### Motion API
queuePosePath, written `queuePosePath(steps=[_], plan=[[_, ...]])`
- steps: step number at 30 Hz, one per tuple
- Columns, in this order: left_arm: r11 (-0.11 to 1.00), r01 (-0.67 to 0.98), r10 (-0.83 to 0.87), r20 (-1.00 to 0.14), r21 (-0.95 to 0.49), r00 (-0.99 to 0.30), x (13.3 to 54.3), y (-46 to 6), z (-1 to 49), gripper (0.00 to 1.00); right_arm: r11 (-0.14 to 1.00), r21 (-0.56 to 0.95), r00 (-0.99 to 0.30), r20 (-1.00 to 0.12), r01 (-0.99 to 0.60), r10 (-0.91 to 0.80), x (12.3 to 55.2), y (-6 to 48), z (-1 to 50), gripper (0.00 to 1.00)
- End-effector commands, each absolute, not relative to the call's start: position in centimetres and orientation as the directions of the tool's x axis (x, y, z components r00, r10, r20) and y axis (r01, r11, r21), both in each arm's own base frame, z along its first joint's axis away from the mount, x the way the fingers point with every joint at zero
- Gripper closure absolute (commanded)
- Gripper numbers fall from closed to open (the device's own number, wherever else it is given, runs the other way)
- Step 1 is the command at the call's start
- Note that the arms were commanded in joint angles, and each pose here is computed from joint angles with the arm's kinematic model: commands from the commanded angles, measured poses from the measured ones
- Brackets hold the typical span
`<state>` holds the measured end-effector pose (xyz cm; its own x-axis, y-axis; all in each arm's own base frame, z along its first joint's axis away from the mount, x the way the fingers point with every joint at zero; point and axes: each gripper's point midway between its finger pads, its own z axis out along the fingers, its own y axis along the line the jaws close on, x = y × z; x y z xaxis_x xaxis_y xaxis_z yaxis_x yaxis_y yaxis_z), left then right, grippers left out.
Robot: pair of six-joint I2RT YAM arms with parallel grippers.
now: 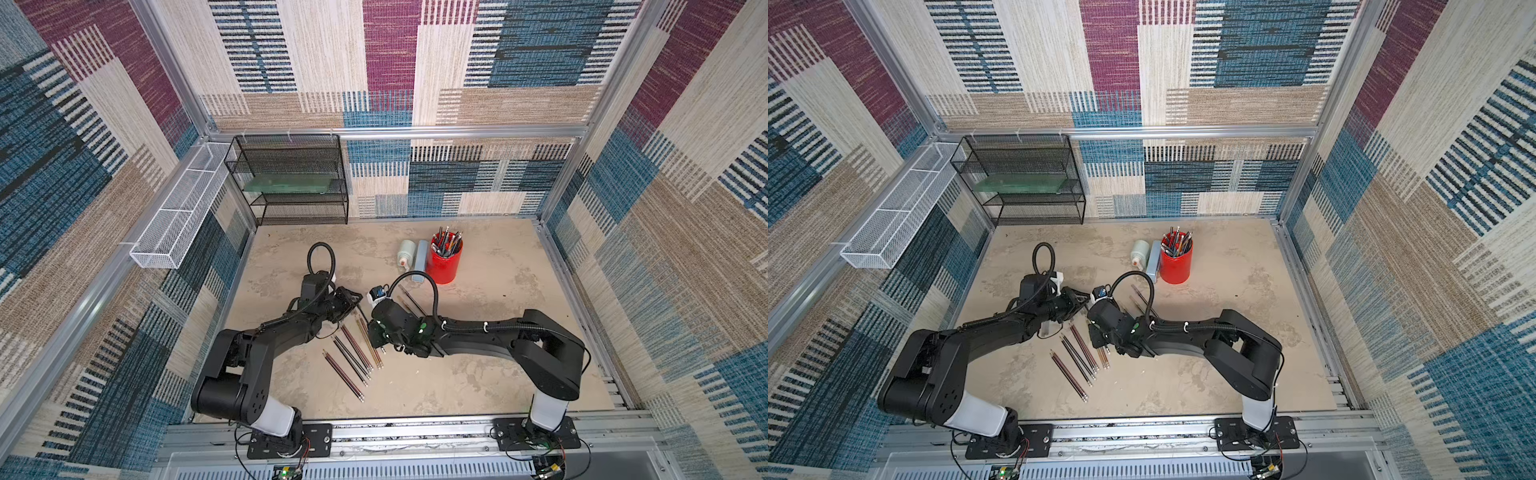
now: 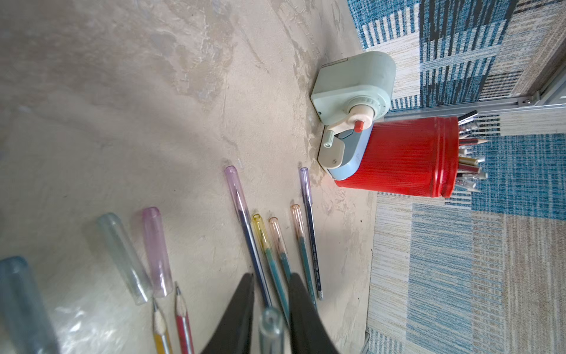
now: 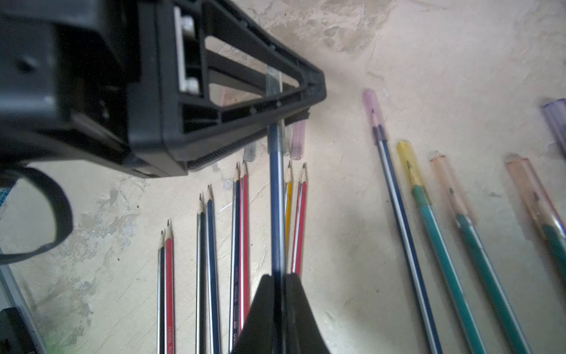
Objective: Remove the protective cover of the pencils
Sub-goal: Remove the protective sleeve from the pencil.
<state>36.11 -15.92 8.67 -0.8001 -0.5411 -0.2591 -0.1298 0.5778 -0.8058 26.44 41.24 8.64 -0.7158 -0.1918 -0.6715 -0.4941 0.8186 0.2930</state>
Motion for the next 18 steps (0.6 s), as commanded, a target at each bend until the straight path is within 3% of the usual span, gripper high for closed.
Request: queuePosePath(steps=[1,12,18], plan=[[0.559,-0.117,-0.554,-0.265,-0.821,-0.789,36.6,-16.03,9.59,0.8,0.816,0.296,-0.708,-0.681,-0.497,-0.184,26.95,41.61,9.06,1.0],[0.563,-0.118,-0.546,-0.261,-0.818,-0.796,36.71,-16.15,9.47,0.85,0.816,0.298,-0.709,-0.682,-0.496,-0.182,27.26,41.77,9.29,1.0],[0.564,-0.124,-0.547,-0.256,-0.817,-0.797,36.67,-16.13,9.36,0.93,0.818,0.298,-0.711,-0.68,-0.492,-0.179,27.17,41.53,9.26,1.0]])
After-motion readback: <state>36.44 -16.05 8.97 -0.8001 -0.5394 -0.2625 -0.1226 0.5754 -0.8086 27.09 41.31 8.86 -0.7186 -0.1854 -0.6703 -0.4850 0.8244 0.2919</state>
